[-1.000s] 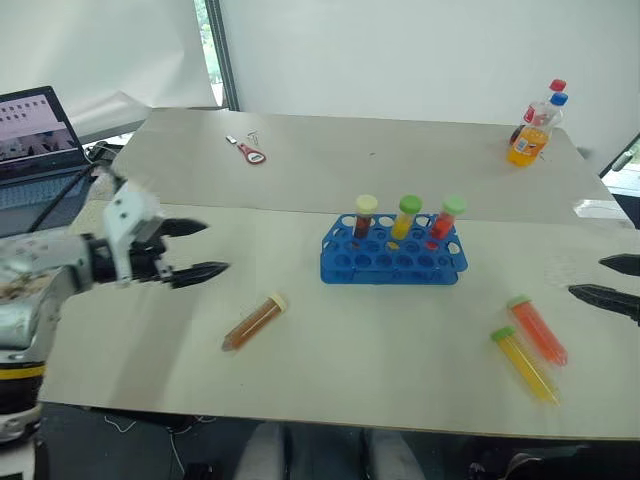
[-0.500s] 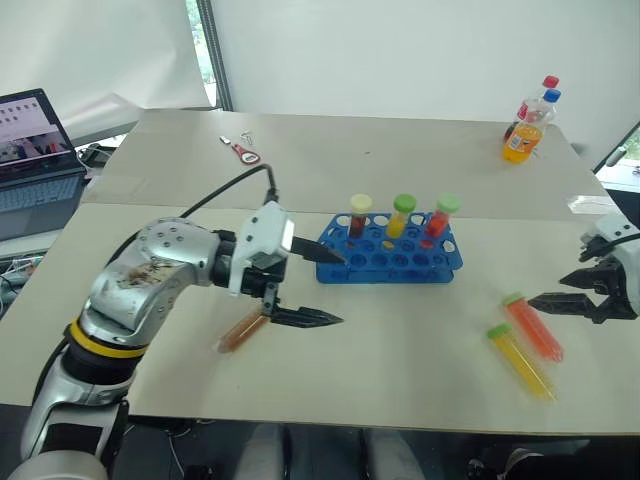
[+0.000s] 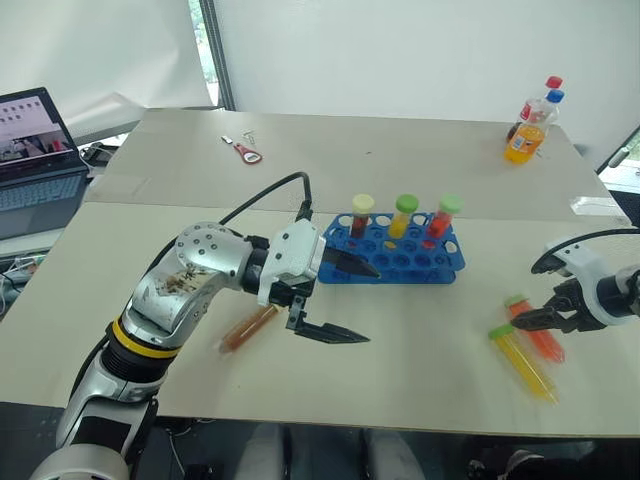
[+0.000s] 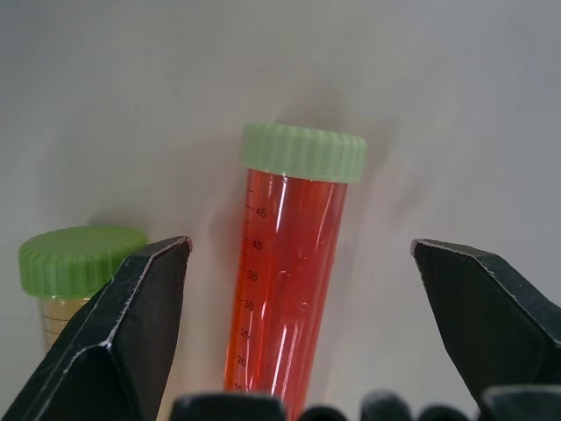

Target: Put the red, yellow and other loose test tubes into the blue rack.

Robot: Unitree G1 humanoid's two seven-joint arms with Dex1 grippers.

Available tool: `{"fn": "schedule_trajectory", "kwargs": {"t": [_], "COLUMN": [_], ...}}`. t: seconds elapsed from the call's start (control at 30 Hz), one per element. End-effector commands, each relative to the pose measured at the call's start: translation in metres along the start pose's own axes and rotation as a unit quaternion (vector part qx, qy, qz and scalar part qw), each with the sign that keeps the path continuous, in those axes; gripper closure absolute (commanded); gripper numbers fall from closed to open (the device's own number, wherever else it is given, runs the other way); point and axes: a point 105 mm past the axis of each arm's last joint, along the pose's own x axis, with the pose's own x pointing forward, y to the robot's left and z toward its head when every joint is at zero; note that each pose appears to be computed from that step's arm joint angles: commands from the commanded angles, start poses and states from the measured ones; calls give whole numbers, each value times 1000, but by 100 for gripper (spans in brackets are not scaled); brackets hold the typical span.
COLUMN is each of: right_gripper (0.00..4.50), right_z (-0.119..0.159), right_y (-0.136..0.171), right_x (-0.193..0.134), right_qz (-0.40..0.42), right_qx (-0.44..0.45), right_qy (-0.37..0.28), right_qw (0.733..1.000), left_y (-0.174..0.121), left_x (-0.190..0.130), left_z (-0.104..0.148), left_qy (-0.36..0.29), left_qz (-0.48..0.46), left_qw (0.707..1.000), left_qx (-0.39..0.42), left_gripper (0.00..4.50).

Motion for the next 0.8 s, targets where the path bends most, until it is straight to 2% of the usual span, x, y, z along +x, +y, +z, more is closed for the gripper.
{"fn": "schedule_trajectory", "kwargs": {"t": [0.03, 0.07, 0.3, 0.33, 0.47, 0.67, 0.77, 0.8], "right_gripper": [54, 79, 328, 351, 354, 354, 354, 354], "right_z": [4, 4, 6, 6, 18, 63, 96, 101], "right_y": [-4, -4, -2, -2, 0, 26, 64, 70], "right_x": [-4, -3, -3, -4, -17, -59, -85, -90], "right_qz": [-11, -6, 15, 16, 16, 8, 15, 7], "right_qx": [-2, 3, 30, 31, 26, -69, -112, -112], "right_qy": [-3, -3, -12, -16, -51, -189, -347, -379], "right_qw": [1000, 1000, 999, 999, 998, 979, 931, 918], "left_y": [0, 0, 1, 1, 4, 8, 15, 17], "left_x": [1, 1, 0, -1, -7, -20, -23, -23], "left_z": [5, 5, 1, -1, -8, -14, -14, -13], "left_qy": [-4, -4, -4, -1, 14, 26, 20, 18], "left_qz": [1, 2, 4, 4, 10, 40, 72, 79], "left_qw": [1000, 1000, 1000, 1000, 1000, 999, 997, 996], "left_qx": [19, 20, 14, 13, 9, -10, -24, -27], "left_gripper": [0, 0, 0, 0, 0, 0, 0, 0]}}
